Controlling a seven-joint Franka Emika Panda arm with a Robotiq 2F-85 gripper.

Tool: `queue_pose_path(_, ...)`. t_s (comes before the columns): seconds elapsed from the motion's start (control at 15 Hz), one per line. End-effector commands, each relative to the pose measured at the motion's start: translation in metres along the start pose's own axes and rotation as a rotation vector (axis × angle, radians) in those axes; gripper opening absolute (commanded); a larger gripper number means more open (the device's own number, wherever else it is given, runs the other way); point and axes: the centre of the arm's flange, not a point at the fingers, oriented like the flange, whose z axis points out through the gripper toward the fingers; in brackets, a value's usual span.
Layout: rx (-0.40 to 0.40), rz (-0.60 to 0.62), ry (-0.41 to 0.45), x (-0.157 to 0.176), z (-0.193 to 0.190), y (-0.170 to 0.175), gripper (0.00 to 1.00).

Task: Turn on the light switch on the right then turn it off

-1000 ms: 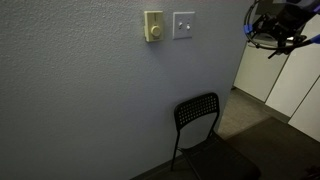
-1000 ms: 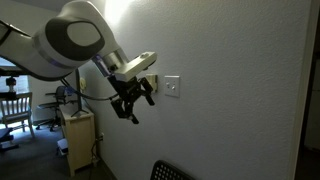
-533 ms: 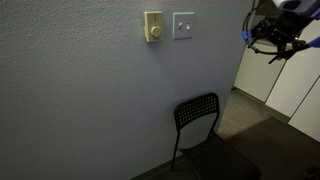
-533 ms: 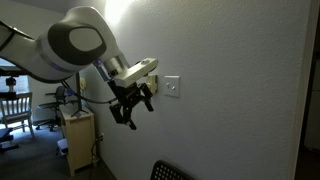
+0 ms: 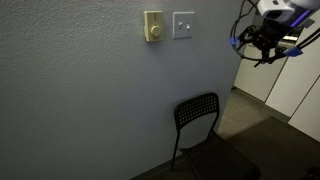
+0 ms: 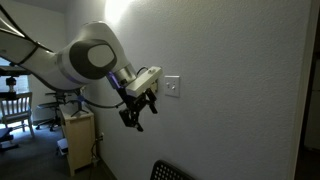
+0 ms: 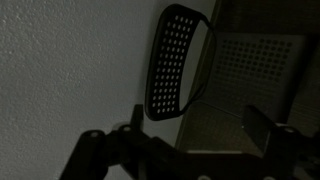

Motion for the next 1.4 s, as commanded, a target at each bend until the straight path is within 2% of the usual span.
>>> queue_pose_path(0.0,-0.079,-0.021,0.017,0.004,0.023,0.032,1.0)
queue_pose_path(0.27,-0.137,-0.055,0.043,0.019,0.039,0.057,1.0)
queue_pose_path(0.53,-0.198,-0.073,0.111,0.032,0.06,0.086,1.0)
queue_pose_path(1.33,-0.318,-0.021,0.119,0.016,0.059,0.16,1.0)
